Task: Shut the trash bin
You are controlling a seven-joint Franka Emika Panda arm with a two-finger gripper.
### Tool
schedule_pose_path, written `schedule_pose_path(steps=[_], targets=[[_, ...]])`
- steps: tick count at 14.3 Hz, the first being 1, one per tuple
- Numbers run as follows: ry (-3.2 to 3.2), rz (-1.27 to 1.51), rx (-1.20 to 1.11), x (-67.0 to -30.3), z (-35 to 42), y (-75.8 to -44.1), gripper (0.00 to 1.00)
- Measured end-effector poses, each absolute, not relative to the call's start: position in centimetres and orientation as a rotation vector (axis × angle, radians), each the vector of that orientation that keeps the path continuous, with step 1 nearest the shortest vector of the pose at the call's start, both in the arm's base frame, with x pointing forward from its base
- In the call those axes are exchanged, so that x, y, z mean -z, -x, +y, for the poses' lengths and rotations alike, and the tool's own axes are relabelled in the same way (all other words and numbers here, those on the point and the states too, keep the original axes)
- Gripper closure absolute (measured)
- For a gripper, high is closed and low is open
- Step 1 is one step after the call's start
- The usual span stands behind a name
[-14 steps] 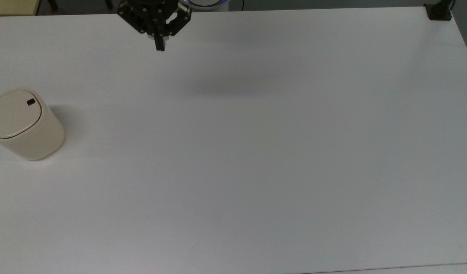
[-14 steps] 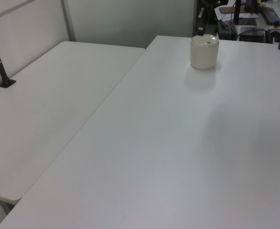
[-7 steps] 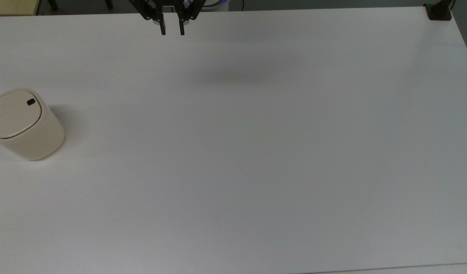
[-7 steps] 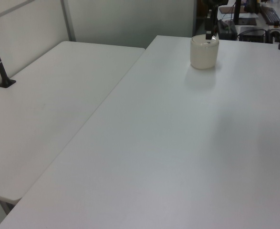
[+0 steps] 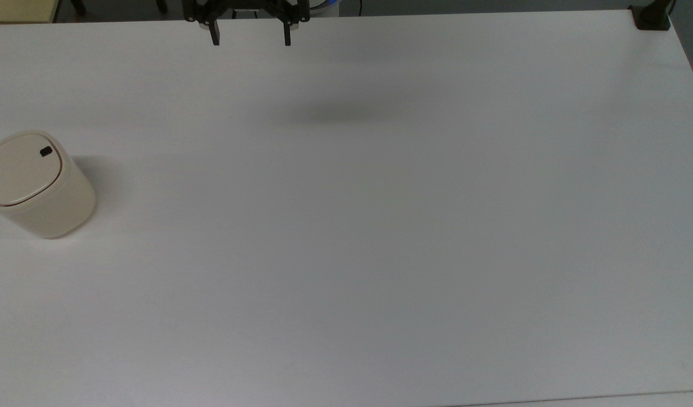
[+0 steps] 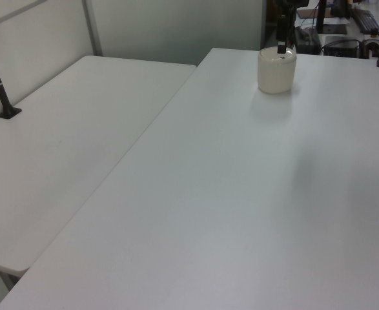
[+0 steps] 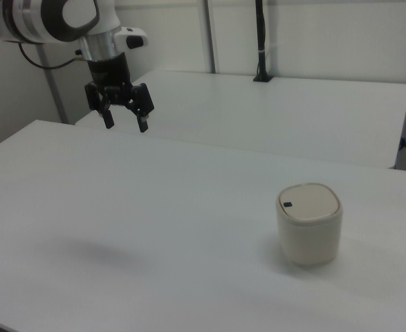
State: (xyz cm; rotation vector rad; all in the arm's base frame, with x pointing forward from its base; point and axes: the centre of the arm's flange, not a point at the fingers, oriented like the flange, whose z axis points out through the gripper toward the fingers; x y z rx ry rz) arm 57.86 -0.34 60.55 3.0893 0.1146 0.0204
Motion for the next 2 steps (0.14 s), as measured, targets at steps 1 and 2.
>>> schedule_pose_path(steps=[1, 2], targets=[[-3.089, 0.112, -0.020, -60.54, -0.45, -57.86, 0.00], [-3.089, 0.108, -0.020, -60.54, -0.60, -57.86, 0.00]])
